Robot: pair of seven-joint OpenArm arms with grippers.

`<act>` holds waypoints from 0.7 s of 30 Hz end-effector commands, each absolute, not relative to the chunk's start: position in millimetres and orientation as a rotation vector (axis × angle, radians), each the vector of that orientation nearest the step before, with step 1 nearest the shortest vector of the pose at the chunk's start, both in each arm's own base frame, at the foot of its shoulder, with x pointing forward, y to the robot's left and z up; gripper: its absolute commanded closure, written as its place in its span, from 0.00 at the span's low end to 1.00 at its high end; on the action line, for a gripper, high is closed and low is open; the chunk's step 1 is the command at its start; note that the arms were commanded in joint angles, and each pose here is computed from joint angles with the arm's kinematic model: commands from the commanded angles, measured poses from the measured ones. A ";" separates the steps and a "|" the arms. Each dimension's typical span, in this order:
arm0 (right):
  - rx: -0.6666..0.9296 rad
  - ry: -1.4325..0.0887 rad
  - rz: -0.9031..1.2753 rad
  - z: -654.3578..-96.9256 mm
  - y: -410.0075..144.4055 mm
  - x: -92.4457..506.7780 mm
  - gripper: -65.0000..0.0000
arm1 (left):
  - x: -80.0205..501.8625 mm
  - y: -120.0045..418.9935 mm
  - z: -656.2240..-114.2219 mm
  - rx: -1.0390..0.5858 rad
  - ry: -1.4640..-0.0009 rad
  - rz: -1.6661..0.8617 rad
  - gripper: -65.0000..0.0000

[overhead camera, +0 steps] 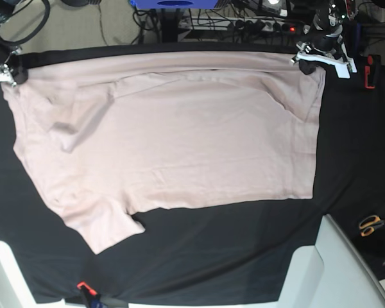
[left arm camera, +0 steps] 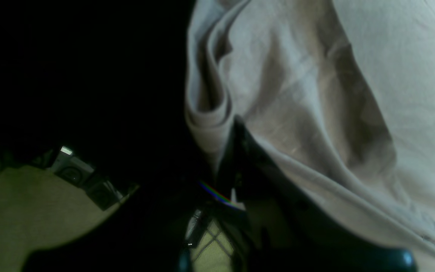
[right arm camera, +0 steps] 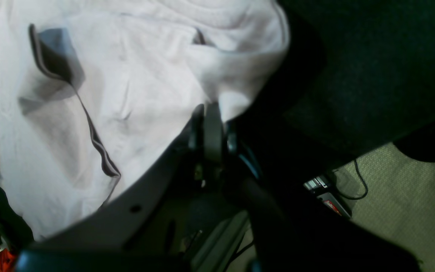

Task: Fold the T-shirt properly
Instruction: 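Pull the held edge toward the robot to smooth the shirt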

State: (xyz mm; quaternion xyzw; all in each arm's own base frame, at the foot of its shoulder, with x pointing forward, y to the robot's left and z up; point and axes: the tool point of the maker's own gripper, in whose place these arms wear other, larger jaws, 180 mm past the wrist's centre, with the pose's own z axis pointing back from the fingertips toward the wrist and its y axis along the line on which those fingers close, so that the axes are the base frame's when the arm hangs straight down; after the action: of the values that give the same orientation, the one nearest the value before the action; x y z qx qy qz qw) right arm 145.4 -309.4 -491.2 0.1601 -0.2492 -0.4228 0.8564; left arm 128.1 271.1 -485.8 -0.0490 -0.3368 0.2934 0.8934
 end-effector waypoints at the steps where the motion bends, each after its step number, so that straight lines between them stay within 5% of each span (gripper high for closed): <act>1: 0.304 -0.575 -0.881 -480.4 -325.9 151.1 1.00 | 129.6 280.8 -480.1 -0.066 -0.724 0.593 1.00; 12: 0.313 -0.566 -0.894 -483.6 -320.4 149.8 0.99 | 121.0 273.8 -485.6 -0.061 -0.707 0.619 1.00; 15: 0.313 -0.564 -0.894 -483.8 -320.4 149.0 0.98 | 119.5 276.0 -485.3 -0.055 -0.708 0.625 0.84; 18: 0.312 -0.566 -0.900 -483.8 -321.3 148.1 0.86 | 117.7 278.7 -485.2 -0.049 -0.707 0.631 0.66; 21: 0.307 -0.578 -0.958 -484.8 -324.9 138.7 0.57 | 109.6 283.4 -486.2 -0.034 -0.702 0.663 0.50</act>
State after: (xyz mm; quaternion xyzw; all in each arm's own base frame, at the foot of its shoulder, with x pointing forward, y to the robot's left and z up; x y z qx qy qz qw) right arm 137.9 -317.9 -490.0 0.1537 -0.2652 -0.4556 0.8358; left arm 120.8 280.4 -483.2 -0.0274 -0.3528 0.3162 0.8802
